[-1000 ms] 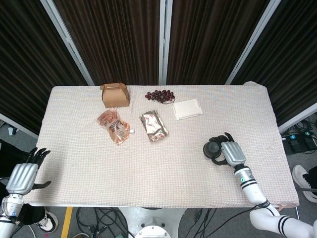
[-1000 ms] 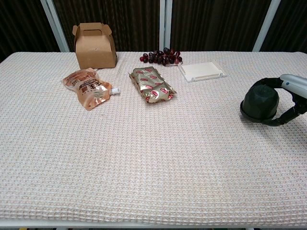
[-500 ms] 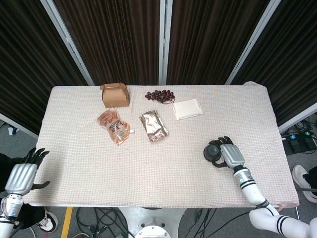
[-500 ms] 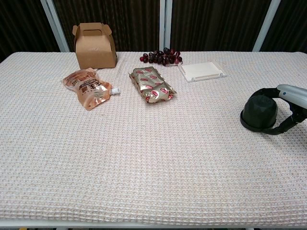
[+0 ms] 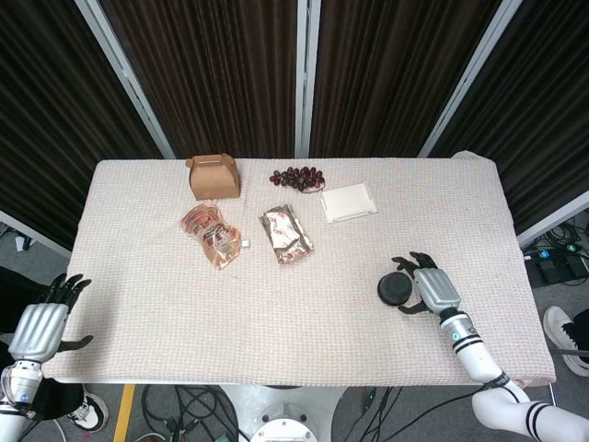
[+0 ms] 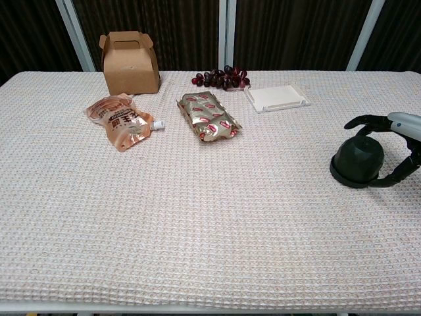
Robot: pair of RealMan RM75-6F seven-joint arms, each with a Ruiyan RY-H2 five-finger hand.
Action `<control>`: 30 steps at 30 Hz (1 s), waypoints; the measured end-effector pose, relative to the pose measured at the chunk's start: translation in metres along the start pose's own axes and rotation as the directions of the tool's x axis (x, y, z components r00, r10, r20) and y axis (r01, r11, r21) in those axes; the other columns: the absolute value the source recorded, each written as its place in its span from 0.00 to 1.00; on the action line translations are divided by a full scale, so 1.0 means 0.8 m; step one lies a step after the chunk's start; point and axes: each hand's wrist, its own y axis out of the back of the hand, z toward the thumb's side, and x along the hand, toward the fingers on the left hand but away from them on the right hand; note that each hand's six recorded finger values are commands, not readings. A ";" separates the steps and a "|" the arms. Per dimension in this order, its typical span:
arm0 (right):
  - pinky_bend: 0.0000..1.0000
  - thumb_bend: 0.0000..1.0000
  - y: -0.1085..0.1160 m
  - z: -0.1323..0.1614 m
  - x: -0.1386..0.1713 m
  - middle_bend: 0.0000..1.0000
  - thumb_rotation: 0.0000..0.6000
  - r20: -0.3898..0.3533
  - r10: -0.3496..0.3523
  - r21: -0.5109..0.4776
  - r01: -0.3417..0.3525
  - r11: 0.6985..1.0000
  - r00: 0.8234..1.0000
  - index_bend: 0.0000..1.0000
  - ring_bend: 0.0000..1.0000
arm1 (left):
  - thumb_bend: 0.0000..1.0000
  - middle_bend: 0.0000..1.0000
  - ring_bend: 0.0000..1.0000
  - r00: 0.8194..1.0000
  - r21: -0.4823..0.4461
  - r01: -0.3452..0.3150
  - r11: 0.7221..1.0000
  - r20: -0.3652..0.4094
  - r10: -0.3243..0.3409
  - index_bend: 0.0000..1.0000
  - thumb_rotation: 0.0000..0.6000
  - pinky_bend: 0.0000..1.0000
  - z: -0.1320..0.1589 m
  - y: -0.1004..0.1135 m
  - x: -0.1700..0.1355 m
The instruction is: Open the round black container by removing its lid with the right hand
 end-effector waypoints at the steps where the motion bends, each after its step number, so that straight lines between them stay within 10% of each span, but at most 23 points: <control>1: 0.00 0.00 0.001 0.000 0.001 0.25 1.00 -0.001 -0.003 0.001 0.003 1.000 1.000 0.13 0.00 | 0.02 0.07 0.00 1.000 0.000 0.000 1.000 0.000 0.000 0.13 1.00 0.24 0.000 0.000 0.000; 30: 0.00 0.01 0.005 0.017 -0.004 0.34 1.00 -0.018 -0.028 0.009 0.029 1.000 0.999 0.21 0.00 | 0.02 0.07 0.00 1.000 0.000 -0.001 1.000 -0.002 0.001 0.13 1.00 0.24 -0.002 0.002 0.000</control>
